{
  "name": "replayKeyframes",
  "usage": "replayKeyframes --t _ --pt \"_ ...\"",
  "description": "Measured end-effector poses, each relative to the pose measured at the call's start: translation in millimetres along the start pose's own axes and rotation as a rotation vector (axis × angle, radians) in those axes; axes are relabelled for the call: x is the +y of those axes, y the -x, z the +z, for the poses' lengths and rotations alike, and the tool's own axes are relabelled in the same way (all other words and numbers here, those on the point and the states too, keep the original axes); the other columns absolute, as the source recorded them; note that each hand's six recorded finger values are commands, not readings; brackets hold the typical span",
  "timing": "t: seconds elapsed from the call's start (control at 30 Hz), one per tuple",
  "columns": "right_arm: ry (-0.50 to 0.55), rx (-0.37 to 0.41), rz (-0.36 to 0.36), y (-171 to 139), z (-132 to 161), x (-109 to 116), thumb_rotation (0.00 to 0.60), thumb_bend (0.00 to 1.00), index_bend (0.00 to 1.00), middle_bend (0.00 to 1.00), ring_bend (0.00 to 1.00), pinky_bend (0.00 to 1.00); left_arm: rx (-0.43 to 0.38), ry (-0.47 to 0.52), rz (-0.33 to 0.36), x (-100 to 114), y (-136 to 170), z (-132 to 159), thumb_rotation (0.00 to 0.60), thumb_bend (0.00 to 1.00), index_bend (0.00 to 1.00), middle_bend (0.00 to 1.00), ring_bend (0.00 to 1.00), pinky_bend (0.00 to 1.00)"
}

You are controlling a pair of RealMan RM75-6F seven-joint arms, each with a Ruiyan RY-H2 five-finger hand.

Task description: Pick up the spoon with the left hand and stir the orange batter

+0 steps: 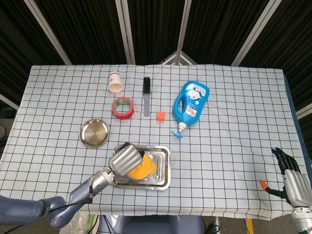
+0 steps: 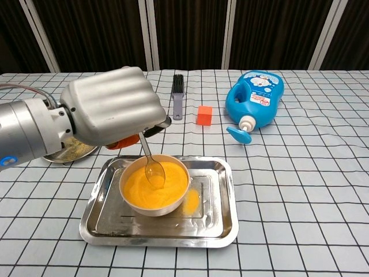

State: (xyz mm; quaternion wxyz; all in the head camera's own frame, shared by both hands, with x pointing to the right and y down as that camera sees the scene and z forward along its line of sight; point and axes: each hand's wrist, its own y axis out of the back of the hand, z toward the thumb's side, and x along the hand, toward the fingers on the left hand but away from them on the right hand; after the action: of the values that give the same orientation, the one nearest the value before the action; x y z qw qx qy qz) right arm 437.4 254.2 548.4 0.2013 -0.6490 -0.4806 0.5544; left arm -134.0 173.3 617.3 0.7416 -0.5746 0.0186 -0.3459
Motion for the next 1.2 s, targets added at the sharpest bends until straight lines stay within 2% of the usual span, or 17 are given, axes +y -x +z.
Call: replayKeyframes --t 0.37,0.5,0.67,0.97,1.2 --pt "-0.001 -0.001 0.0 -0.2 -0.2 0.3 0.6 0.31 0.0 0.0 0.0 0.0 -0.137 -0.323 0.165 14.0 -2.6 8.5 0.6 0.73 0.79 1.0 1.0 1.0" --pt "0.0 0.0 0.0 -0.1 -0.1 0.4 0.6 0.31 0.0 0.0 0.0 0.0 -0.172 -0.375 0.175 10.0 -1.7 11.8 0.6 0.72 0.79 1.0 1.0 1.0" --pt "-0.001 -0.001 0.0 -0.1 -0.4 0.4 0.6 0.31 0.0 0.0 0.0 0.0 -0.169 -0.354 0.175 10.0 -1.3 10.7 0.6 0.73 0.79 1.0 1.0 1.0" --pt "-0.002 -0.001 0.0 -0.1 -0.1 0.1 0.6 0.31 0.0 0.0 0.0 0.0 -0.099 -0.187 0.151 16.5 1.3 3.0 0.6 0.72 0.79 1.0 1.0 1.0" --pt "-0.002 0.0 0.001 -0.2 0.1 -0.1 0.6 0.31 0.0 0.0 0.0 0.0 -0.098 -0.125 0.144 19.5 5.8 5.9 0.6 0.72 0.79 1.0 1.0 1.0"
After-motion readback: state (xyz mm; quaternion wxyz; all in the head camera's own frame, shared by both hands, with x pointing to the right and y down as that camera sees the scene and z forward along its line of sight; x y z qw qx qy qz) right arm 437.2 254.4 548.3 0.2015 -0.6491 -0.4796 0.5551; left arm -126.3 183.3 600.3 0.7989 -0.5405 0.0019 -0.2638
